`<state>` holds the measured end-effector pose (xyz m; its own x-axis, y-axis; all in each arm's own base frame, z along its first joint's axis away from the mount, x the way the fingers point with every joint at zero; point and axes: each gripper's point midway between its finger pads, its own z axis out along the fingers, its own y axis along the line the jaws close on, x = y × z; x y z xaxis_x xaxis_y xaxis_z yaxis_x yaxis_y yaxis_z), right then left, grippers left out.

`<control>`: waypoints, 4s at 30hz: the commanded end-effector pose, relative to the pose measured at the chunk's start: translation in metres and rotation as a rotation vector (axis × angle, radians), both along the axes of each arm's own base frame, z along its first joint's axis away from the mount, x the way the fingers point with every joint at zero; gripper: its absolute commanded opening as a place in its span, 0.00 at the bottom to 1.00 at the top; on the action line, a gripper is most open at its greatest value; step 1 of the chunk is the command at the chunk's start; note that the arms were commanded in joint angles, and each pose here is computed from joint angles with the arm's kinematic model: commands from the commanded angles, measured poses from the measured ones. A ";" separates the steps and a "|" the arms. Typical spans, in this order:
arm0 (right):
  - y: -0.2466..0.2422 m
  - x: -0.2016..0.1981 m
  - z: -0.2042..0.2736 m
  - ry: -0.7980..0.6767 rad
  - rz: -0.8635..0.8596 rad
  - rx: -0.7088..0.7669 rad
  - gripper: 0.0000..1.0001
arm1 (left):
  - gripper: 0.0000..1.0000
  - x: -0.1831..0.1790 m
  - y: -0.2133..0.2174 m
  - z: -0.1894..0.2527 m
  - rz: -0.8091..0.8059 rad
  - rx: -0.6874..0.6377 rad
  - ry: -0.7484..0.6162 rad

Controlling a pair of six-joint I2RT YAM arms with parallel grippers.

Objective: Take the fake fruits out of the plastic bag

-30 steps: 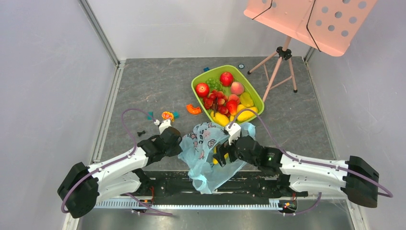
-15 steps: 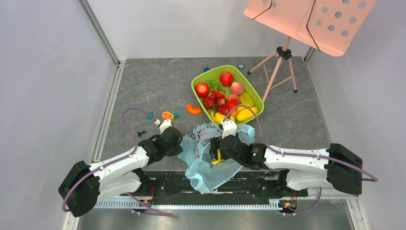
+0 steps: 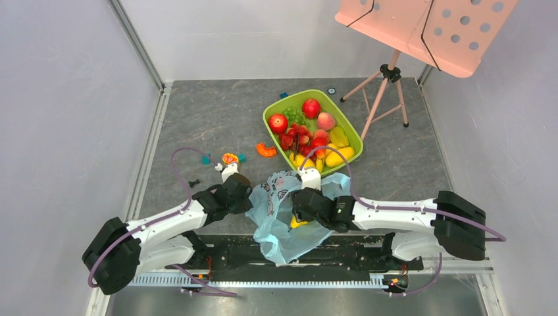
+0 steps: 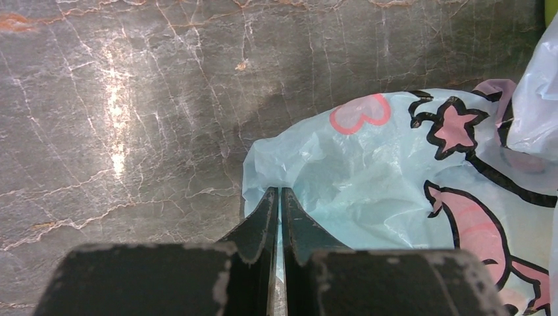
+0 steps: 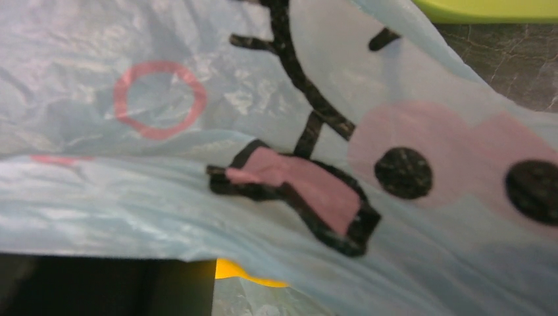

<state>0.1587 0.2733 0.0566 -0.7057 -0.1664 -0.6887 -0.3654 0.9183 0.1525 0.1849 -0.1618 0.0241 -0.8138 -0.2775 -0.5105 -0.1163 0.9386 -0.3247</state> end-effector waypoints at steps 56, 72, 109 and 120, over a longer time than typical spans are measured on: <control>0.022 -0.045 0.156 -0.274 0.586 0.285 0.18 | 0.07 0.015 0.008 0.034 -0.041 0.018 -0.182; 0.044 0.005 0.256 -0.323 0.415 0.175 0.25 | 0.08 0.015 0.007 0.037 -0.041 0.022 -0.172; 0.001 0.396 0.082 -0.253 -0.020 -0.013 0.28 | 0.12 -0.001 0.024 0.040 -0.058 0.033 -0.185; -0.003 0.386 0.089 -0.266 0.015 -0.022 0.86 | 0.32 -0.001 0.019 0.050 -0.067 0.010 -0.182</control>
<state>0.5449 0.2688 0.1145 -0.5630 -0.1950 -0.8031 -0.3762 0.9257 0.0390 0.1799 -0.1394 0.0603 -0.7398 -0.2341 -0.6308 -0.0244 0.9462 -0.3226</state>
